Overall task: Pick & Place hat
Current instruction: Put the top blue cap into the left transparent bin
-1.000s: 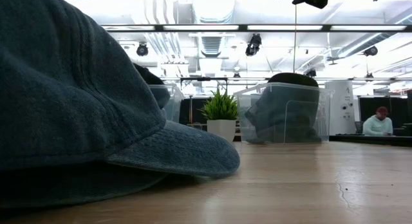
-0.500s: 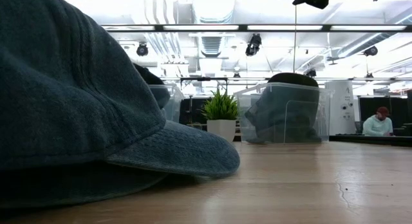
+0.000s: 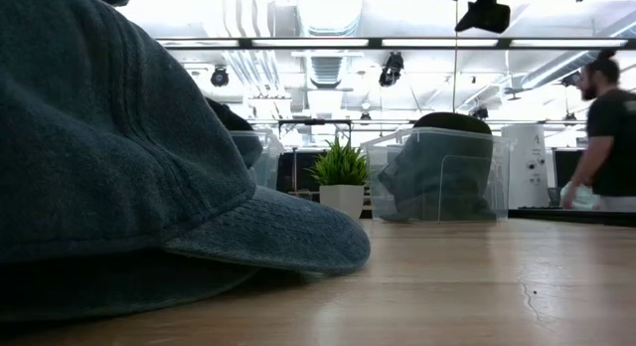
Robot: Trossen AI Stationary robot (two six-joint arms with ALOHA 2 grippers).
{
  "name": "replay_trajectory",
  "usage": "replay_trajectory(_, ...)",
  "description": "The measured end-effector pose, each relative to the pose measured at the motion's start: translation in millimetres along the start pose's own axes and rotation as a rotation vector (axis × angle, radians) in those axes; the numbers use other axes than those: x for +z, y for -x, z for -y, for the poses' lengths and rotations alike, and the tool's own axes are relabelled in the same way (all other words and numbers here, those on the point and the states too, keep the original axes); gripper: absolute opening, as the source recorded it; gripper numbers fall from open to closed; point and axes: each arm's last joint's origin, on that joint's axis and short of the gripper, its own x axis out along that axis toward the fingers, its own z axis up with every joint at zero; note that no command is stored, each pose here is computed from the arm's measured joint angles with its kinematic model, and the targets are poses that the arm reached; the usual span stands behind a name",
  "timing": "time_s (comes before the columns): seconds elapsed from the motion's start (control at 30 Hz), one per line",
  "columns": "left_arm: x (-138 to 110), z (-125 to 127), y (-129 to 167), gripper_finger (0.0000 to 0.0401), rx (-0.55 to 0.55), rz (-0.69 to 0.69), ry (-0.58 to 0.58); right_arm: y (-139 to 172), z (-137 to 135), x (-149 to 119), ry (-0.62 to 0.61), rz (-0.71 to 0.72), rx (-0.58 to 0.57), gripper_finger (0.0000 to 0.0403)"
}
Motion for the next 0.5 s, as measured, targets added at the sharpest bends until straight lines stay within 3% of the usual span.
replay_trajectory(0.3, -8.0, -4.3, -39.3, 0.0195, -0.071, -0.016, 0.001, -2.4, 1.0, 0.0, 0.008, -0.001, 0.001, 0.0271)
replay_trajectory(0.5, -18.8, -20.5, -61.2, 0.0195, -0.029, -0.031, 0.071, -2.1, 0.6, 1.0, 0.017, 0.011, 0.008, 0.0272)
